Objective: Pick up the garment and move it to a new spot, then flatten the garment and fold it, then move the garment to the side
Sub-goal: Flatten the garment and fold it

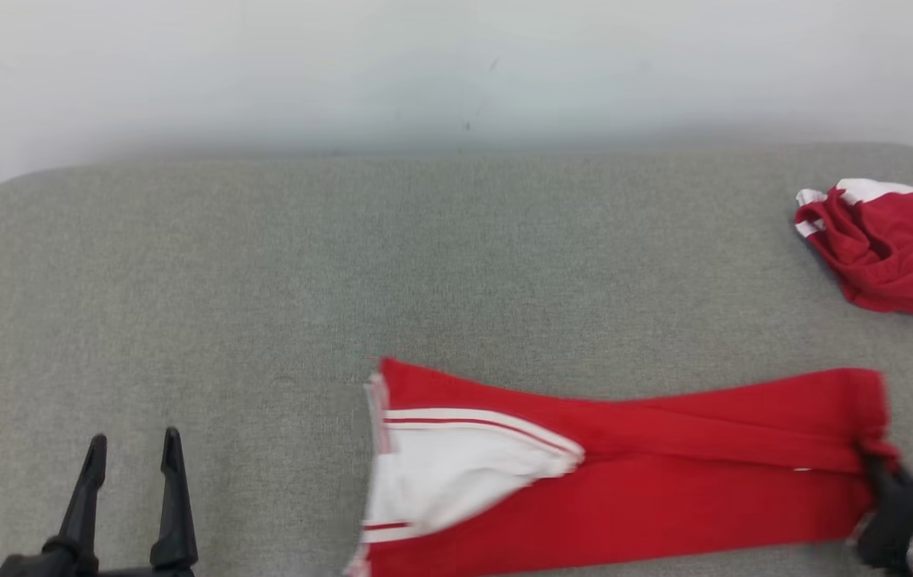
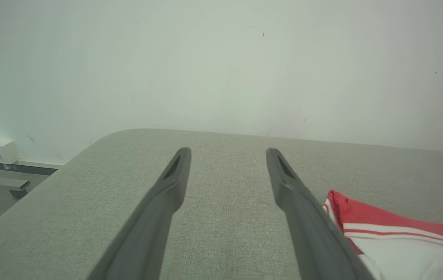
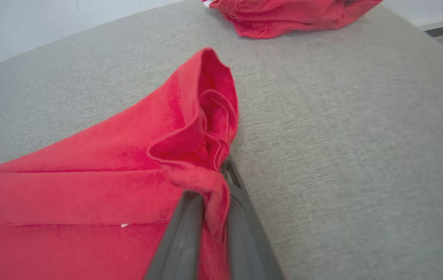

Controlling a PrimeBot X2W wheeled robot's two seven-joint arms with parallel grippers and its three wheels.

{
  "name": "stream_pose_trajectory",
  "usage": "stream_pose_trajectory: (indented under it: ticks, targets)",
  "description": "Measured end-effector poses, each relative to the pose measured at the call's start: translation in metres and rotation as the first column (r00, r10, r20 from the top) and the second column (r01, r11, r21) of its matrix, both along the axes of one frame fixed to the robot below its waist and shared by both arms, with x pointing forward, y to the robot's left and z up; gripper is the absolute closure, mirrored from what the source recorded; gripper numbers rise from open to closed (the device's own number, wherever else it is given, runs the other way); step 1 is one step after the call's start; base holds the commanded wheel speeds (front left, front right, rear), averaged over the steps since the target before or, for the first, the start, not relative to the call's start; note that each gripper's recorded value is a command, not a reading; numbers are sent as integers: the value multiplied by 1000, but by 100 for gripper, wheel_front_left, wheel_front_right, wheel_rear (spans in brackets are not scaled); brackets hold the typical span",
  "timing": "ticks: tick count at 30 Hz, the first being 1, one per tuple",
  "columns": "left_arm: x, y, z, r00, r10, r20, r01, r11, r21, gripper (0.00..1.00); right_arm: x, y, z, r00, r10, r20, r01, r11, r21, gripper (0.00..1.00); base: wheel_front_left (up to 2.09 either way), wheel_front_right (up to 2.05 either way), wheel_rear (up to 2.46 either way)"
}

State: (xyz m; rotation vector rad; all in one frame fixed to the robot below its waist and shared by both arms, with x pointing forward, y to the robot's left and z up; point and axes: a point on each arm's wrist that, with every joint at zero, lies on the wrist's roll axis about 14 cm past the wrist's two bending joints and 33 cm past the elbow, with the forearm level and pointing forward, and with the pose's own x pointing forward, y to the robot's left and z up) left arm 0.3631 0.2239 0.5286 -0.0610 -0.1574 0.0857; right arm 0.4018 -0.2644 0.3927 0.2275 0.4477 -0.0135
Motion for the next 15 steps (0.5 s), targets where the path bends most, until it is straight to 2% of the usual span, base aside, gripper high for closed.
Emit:
stream_pose_trajectory:
  ticks: [6, 8, 11, 15]
  targets:
    - [-10, 0, 3, 1000, 1, 7, -1, 1000, 11, 0, -10, -68, 29, 993, -110, 53, 115, 989, -97, 100, 0, 0, 0]
    - [-11, -1, 3, 1000, -1, 10, 1, 1000, 8, 0, -12, -79, 36, 990, -122, 66, 129, 985, -116, 100, 0, 0, 0]
    - [-13, -3, 3, 1000, -10, 8, 10, 1000, 8, 0, -12, -70, 42, 992, -89, 85, 98, 988, -118, 100, 0, 0, 0]
    - [-13, -5, 3, 1000, -16, 11, 15, 1000, 5, 0, -6, -33, 47, 991, -13, 132, 23, 997, -75, 100, 0, 0, 0]
